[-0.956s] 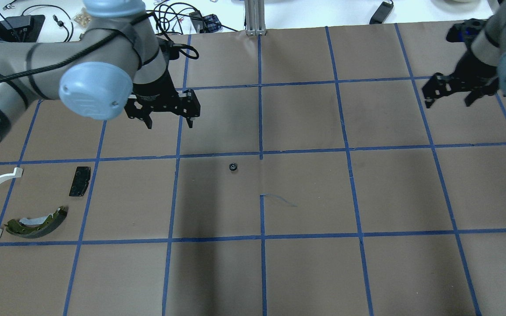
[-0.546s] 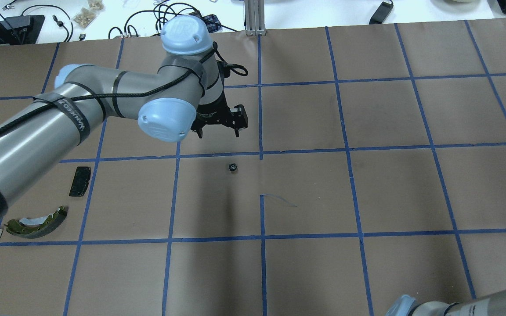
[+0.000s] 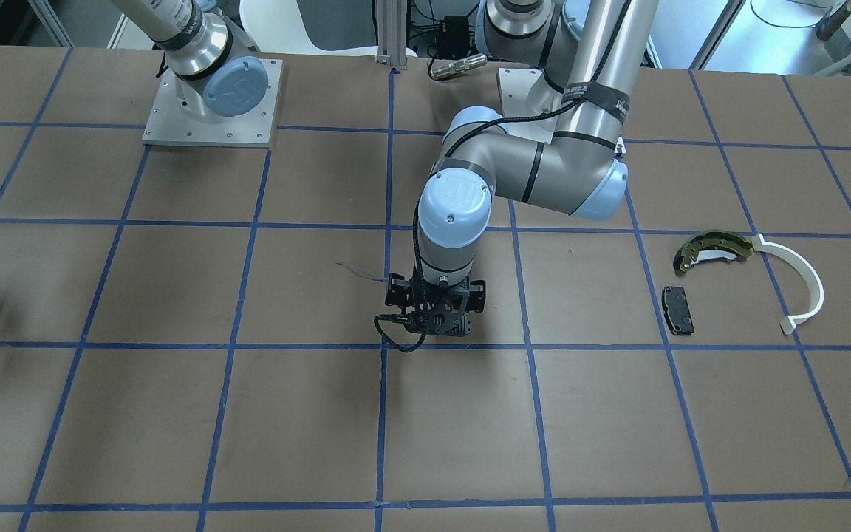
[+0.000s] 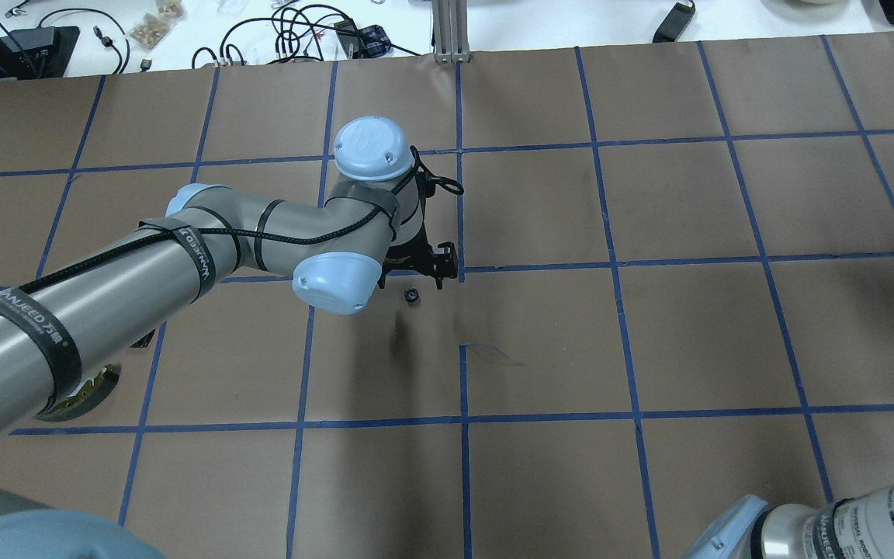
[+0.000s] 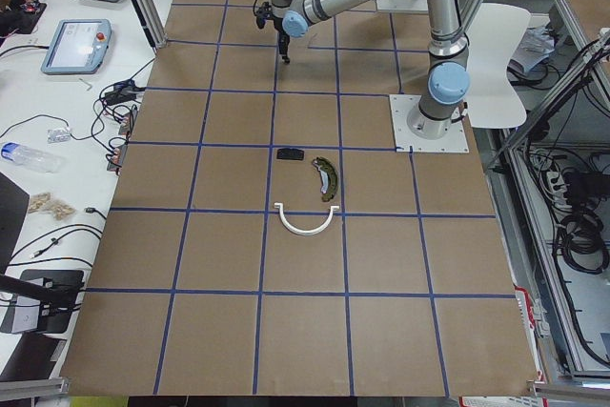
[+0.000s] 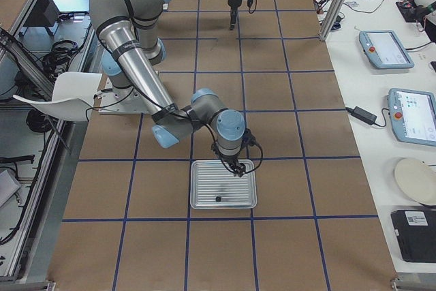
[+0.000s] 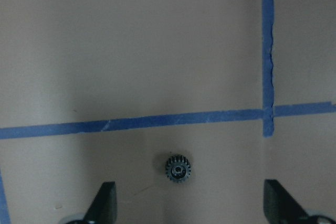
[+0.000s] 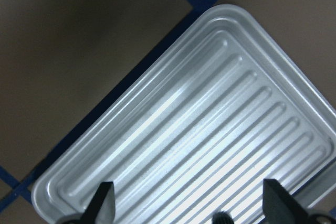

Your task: Place bearing gear from tray to pile

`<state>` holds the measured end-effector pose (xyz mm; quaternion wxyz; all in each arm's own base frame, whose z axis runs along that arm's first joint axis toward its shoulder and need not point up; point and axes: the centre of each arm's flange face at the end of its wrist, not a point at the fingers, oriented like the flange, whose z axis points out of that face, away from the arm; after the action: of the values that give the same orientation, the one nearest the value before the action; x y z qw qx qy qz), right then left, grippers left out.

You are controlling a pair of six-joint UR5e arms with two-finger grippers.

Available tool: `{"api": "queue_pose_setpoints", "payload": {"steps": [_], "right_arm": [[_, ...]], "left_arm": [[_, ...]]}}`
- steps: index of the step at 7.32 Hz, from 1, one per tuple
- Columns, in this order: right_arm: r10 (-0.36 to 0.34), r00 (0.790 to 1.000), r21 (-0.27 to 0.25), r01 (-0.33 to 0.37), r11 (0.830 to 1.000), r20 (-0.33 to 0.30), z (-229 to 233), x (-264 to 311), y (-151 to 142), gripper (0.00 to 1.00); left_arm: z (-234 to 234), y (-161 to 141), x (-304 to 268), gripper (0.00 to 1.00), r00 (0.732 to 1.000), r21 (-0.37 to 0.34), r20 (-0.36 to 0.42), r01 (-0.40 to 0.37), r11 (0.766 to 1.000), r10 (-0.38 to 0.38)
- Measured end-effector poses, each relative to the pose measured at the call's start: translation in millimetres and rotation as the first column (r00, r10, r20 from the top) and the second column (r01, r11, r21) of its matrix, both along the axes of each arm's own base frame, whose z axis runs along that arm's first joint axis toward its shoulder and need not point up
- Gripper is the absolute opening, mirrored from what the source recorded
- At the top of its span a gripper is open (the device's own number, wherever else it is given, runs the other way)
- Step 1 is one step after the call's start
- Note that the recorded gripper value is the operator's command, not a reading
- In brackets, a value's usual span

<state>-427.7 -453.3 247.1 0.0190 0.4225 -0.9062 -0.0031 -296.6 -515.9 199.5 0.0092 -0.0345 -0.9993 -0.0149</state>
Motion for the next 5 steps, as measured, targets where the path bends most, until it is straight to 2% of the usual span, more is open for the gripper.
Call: {"api": "queue_pose_setpoints", "payload": {"steps": [1, 2, 3, 4, 5], "right_arm": [[0.127, 0.992, 0.005, -0.127, 0.992, 0.0, -5, -13, 9, 0.98], [0.235, 0.972, -0.001, -0.235, 0.972, -0.007, -7, -25, 16, 0.98], [0.321, 0.947, -0.016, -0.321, 0.947, -0.01, -13, -36, 19, 0.98], [0.369, 0.93, -0.029, -0.369, 0.929, -0.006, -23, -48, 20, 0.98], [0.391, 0.92, -0.038, -0.391, 0.919, -0.011, -28, -62, 18, 0.96]], "left_arm": [[-5, 1, 2, 0.69, 1.0, 0.004, 0.001, -0.002, 1.0, 0.002], [-10, 1, 2, 0.64, 1.0, 0.01, 0.002, -0.004, 1.0, 0.004], [-15, 1, 2, 0.64, 1.0, 0.016, 0.004, -0.006, 1.0, 0.005], [-19, -1, 2, 0.64, 1.0, 0.021, 0.006, -0.007, 1.0, 0.007], [-22, -3, 1, 0.48, 1.0, 0.021, 0.007, -0.008, 1.0, 0.008]]}}
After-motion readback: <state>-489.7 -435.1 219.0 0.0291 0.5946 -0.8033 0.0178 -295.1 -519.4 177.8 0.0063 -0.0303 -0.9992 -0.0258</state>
